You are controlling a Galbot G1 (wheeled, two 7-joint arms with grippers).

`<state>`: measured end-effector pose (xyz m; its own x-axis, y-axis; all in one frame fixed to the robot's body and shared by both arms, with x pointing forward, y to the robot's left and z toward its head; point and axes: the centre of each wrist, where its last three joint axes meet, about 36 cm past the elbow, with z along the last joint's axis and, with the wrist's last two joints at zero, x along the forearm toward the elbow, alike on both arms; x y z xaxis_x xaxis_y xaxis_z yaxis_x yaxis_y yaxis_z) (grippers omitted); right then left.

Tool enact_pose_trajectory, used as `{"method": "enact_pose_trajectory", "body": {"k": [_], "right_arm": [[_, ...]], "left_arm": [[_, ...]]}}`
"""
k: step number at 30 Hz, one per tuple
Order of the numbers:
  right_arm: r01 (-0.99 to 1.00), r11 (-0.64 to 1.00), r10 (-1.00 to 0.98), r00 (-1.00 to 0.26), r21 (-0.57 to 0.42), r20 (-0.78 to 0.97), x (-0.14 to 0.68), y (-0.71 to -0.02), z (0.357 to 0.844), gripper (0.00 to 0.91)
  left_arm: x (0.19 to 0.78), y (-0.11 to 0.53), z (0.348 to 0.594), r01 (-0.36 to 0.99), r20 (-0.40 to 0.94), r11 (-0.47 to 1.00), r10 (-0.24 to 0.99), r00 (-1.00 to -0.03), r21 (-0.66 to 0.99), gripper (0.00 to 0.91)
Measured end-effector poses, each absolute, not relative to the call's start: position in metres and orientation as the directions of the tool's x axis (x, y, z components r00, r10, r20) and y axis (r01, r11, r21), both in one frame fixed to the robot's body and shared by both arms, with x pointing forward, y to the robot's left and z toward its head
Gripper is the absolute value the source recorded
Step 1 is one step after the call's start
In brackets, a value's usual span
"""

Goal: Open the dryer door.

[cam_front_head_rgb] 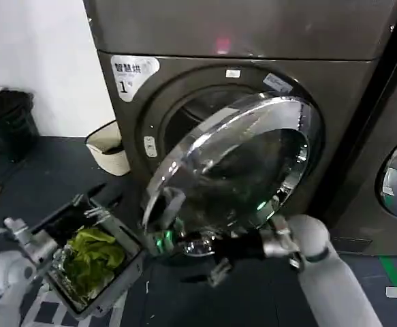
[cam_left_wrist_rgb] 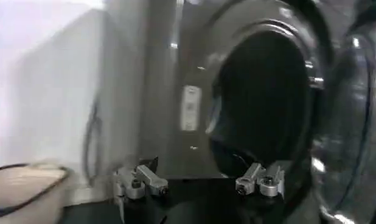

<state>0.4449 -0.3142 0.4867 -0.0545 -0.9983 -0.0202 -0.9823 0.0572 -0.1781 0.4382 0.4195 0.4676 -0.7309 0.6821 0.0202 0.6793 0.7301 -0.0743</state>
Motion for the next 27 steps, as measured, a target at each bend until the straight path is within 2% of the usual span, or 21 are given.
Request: {"method": "enact_pose_trajectory", "body": {"k": [5, 10, 15, 19, 22, 27], "right_arm": [[-0.942, 0.259, -0.966, -0.255, -0.212, -0.044, 0.396, -0.372, 0.486, 0.907], [-0.843, 0.501, -0.865, -0.491, -0.197, -0.099, 0.34, -0.419, 0.486, 0.907], [-0.634, 0.752, -0.659, -0.728, -0.179, -0.189, 0.29, -0.451, 0.489, 0.907], [-0.375, 0.92, -0.393, -0.886, -0.118, -0.246, 0.267, -0.458, 0.491, 0.907], [-0.151, 0.987, -0.163, -0.94, -0.063, -0.299, 0.258, -0.461, 0.501, 0.907], [0.198, 0.98, 0.189, -0.924, 0.005, -0.331, 0.248, -0.473, 0.517, 0.907]], "left_arm": [[0.468, 0.388, 0.465, 0.774, 0.049, 0.629, 0.777, -0.627, -0.064, 0.907], [0.491, 0.343, 0.465, 0.863, 0.019, 0.502, 0.865, -0.502, -0.066, 0.907], [0.504, 0.302, 0.472, 0.932, -0.005, 0.358, 0.934, -0.358, -0.056, 0.907], [0.504, 0.273, 0.478, 0.961, -0.021, 0.27, 0.962, -0.272, -0.055, 0.907], [0.502, 0.252, 0.481, 0.976, -0.029, 0.212, 0.977, -0.213, -0.048, 0.907], [0.495, 0.216, 0.485, 0.99, -0.033, 0.135, 0.99, -0.137, -0.046, 0.907]]}}
